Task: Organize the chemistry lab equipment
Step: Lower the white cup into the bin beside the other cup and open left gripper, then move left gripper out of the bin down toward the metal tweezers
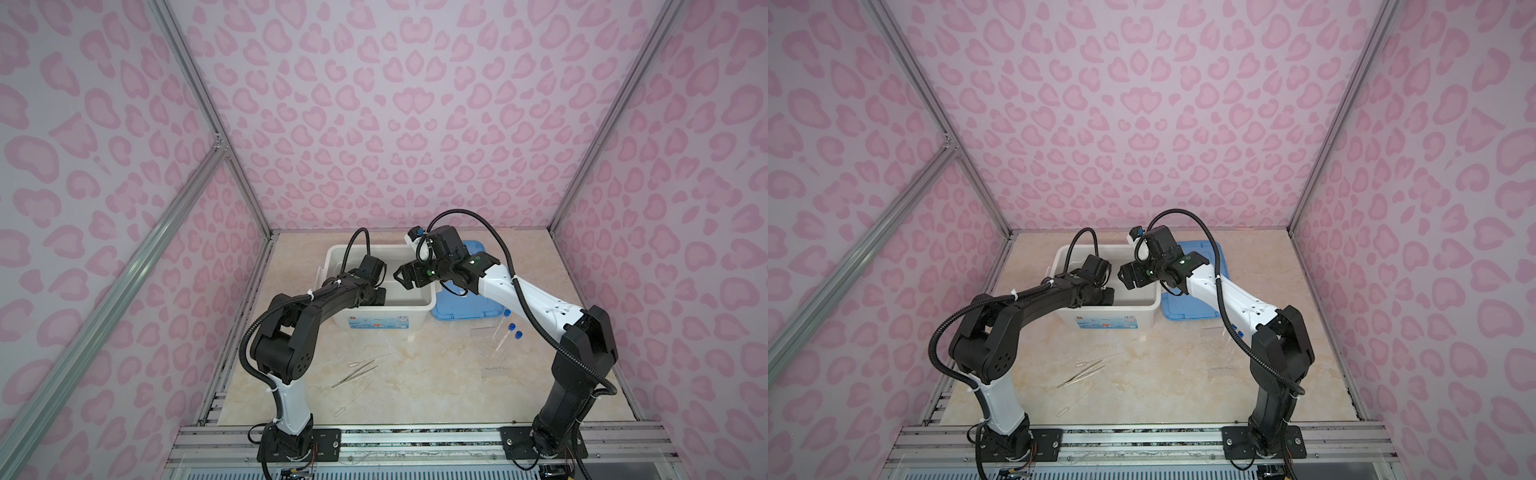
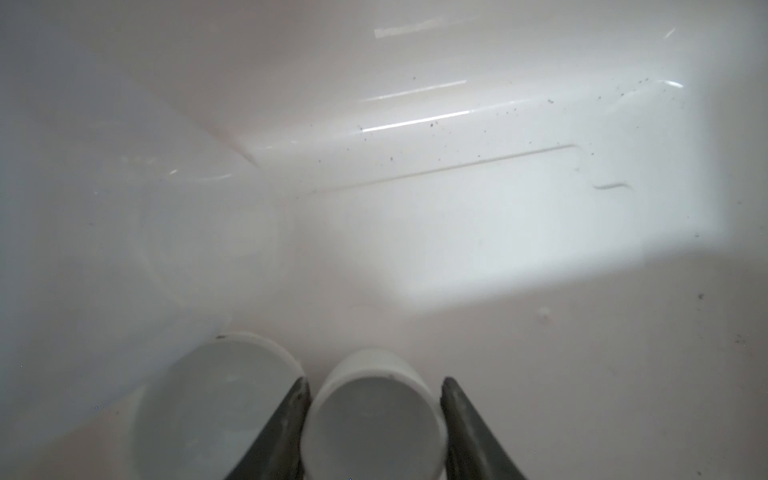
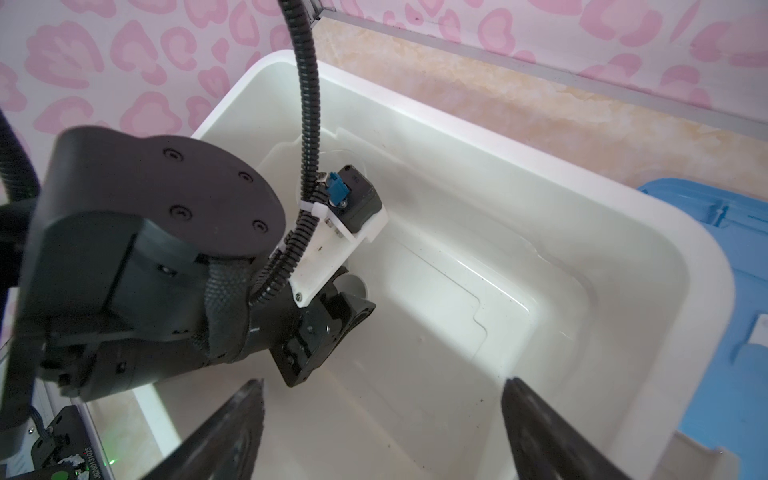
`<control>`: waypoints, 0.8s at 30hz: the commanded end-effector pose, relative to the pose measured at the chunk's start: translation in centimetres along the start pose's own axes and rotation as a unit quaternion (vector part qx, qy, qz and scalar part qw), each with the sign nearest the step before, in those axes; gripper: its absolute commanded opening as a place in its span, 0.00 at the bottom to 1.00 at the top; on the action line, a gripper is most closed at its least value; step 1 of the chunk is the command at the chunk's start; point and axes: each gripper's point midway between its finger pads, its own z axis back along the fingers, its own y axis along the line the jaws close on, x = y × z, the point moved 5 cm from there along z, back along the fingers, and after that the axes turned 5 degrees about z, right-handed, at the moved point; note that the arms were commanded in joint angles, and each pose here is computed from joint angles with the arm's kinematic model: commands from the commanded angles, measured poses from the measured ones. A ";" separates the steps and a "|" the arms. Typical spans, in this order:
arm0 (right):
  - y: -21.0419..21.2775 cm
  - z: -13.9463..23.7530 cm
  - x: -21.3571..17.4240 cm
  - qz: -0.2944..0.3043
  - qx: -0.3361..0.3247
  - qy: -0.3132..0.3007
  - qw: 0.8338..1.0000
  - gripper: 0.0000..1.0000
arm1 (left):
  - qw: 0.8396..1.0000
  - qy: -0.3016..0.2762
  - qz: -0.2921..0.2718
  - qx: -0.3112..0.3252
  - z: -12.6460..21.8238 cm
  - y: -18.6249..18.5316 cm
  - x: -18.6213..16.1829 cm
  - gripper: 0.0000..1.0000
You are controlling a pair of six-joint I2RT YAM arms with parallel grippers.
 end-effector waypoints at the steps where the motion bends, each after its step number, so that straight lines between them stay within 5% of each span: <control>1: -0.3 0.0 -0.2 0.002 -0.002 0.000 1.000 0.90 | 1.000 -0.008 -0.003 -0.003 0.2 -0.1 0.4 0.47; 15: -1.4 1.4 0.1 -0.002 -0.012 -0.009 1.000 0.90 | 1.000 -0.007 -0.004 -0.007 0.6 -0.3 0.7 0.64; 24: -1.3 3.5 1.2 0.001 -0.016 -0.032 0.999 0.90 | 0.998 -0.055 0.002 -0.027 5.5 -0.8 3.0 0.79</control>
